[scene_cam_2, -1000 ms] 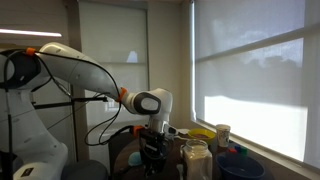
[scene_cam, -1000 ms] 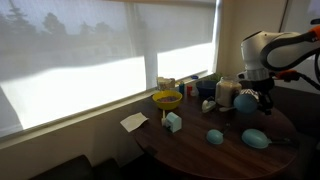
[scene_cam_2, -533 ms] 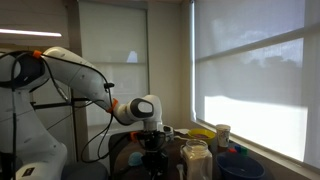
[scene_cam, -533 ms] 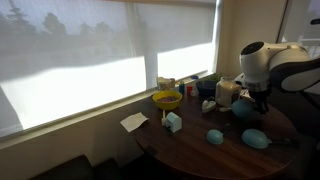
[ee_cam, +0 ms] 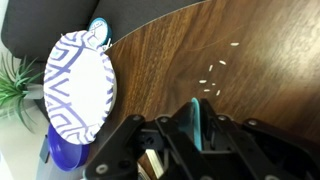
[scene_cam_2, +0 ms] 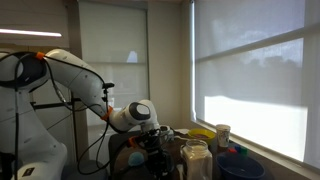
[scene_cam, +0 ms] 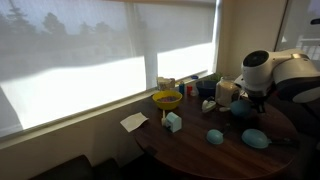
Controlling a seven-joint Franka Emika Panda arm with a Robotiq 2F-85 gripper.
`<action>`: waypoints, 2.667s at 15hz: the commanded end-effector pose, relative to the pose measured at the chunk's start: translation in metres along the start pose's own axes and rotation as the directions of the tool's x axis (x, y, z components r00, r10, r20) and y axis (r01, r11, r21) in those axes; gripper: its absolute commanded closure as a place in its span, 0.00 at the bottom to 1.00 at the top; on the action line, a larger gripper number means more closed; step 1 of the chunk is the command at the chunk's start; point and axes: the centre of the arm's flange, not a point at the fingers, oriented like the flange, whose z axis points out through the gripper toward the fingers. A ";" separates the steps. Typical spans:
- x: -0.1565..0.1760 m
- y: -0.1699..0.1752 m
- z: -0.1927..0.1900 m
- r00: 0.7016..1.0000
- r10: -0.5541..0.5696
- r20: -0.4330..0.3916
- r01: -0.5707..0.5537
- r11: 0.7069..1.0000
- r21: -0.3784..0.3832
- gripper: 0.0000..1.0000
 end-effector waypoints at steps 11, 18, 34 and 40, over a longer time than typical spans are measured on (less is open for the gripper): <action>0.005 -0.014 0.013 0.998 0.030 -0.058 -0.045 0.957 -0.285 0.97; 0.008 -0.021 0.020 0.999 -0.006 -0.044 -0.010 0.941 -0.337 0.97; -0.020 0.006 -0.027 0.996 0.042 -0.074 -0.048 0.995 -0.086 0.00; -0.047 0.031 -0.044 0.997 0.045 -0.059 -0.033 0.981 0.192 0.00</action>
